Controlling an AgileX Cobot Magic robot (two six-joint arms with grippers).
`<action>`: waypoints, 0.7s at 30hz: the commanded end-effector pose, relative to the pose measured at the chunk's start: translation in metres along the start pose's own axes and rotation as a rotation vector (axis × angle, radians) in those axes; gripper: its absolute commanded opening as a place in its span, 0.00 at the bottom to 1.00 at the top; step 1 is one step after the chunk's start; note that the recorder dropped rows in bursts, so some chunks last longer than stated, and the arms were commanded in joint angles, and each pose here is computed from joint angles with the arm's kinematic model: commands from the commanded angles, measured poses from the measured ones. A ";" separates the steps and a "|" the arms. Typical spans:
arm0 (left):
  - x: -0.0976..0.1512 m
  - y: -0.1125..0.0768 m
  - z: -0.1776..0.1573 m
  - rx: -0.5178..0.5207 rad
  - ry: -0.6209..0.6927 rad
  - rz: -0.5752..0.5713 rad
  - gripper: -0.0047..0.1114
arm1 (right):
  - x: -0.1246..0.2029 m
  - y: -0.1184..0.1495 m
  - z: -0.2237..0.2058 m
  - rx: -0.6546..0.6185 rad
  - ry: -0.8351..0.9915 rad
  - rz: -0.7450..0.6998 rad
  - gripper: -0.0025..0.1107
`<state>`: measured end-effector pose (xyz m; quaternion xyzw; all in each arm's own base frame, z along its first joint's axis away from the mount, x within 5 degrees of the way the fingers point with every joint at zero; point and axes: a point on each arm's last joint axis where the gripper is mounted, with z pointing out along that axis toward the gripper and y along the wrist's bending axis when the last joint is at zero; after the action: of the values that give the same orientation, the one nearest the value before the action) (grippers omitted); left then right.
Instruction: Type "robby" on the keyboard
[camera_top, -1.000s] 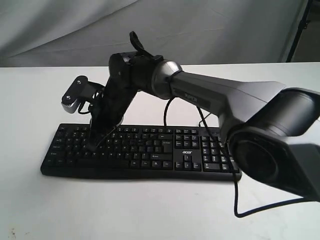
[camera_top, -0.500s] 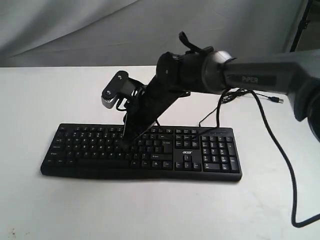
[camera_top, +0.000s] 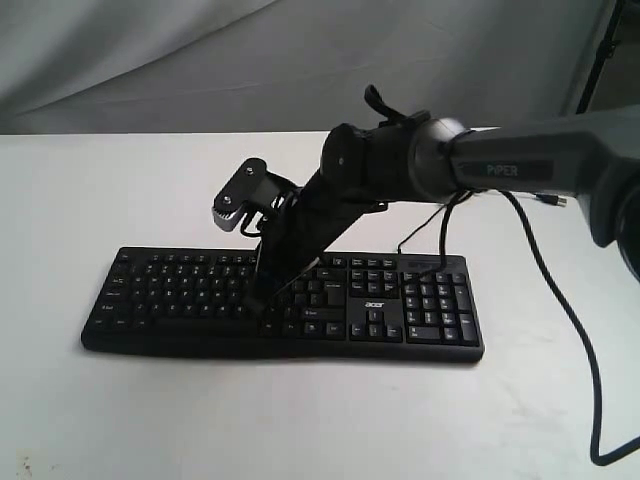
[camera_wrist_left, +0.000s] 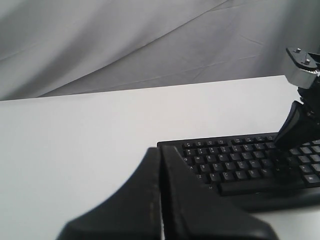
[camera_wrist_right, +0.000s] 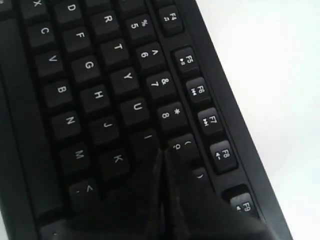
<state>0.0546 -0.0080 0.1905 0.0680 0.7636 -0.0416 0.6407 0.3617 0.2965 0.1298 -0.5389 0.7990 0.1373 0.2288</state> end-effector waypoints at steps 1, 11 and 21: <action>0.001 0.000 0.000 0.005 -0.005 0.003 0.04 | -0.002 -0.001 -0.004 0.012 -0.020 0.004 0.02; 0.001 0.000 0.000 0.005 -0.005 0.003 0.04 | -0.003 -0.001 -0.003 0.010 -0.033 0.012 0.02; 0.001 0.000 0.000 0.005 -0.005 0.003 0.04 | 0.003 0.000 0.001 0.039 -0.050 0.024 0.02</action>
<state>0.0546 -0.0080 0.1905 0.0680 0.7636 -0.0416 0.6407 0.3621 0.2967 0.1273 -0.5266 0.8028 0.1410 0.2414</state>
